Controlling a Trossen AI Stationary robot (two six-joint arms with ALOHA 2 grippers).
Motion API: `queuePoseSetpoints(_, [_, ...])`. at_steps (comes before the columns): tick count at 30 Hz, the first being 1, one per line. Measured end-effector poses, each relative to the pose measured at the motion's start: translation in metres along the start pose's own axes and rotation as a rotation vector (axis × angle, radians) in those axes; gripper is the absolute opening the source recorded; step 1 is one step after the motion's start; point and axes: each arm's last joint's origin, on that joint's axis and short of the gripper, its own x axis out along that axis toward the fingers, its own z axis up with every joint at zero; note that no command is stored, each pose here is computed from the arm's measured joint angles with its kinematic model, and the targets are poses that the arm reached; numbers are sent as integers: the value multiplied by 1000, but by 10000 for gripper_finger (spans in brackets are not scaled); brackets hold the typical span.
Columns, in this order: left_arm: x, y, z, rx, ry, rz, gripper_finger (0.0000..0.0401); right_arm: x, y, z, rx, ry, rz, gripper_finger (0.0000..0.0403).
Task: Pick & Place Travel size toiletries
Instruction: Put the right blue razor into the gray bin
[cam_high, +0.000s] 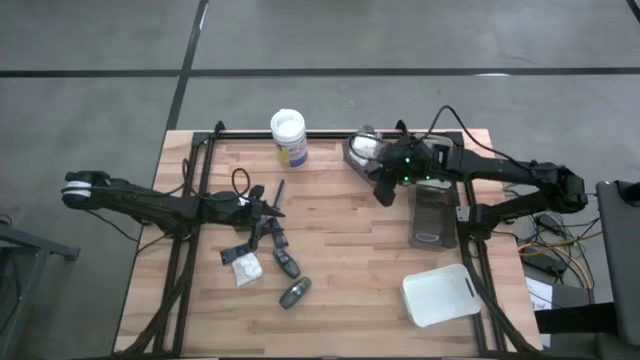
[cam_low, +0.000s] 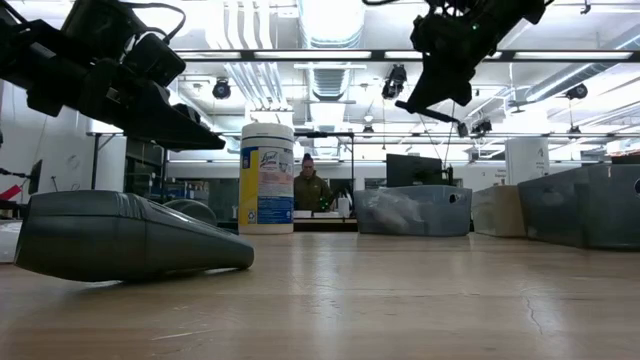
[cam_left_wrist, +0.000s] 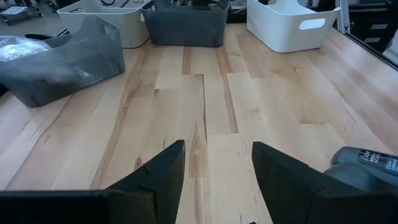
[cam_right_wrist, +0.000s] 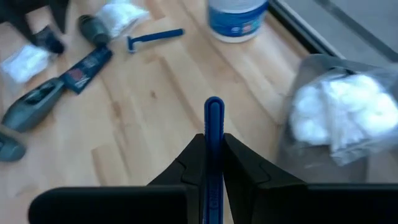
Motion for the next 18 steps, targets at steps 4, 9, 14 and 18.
queuePoseSetpoints(4, [0,0,0,0,0,0,193,1,-17,2,42,-5,-50,41])
queuePoseSetpoints(9, [0,0,0,0,0,0,193,2,-42,0,86,1,-123,38])
queuePoseSetpoints(14, [0,0,0,0,0,0,193,1,-71,-3,166,5,-206,35])
queuePoseSetpoints(18, [0,0,0,0,0,0,193,-1,-93,-8,249,13,-271,43])
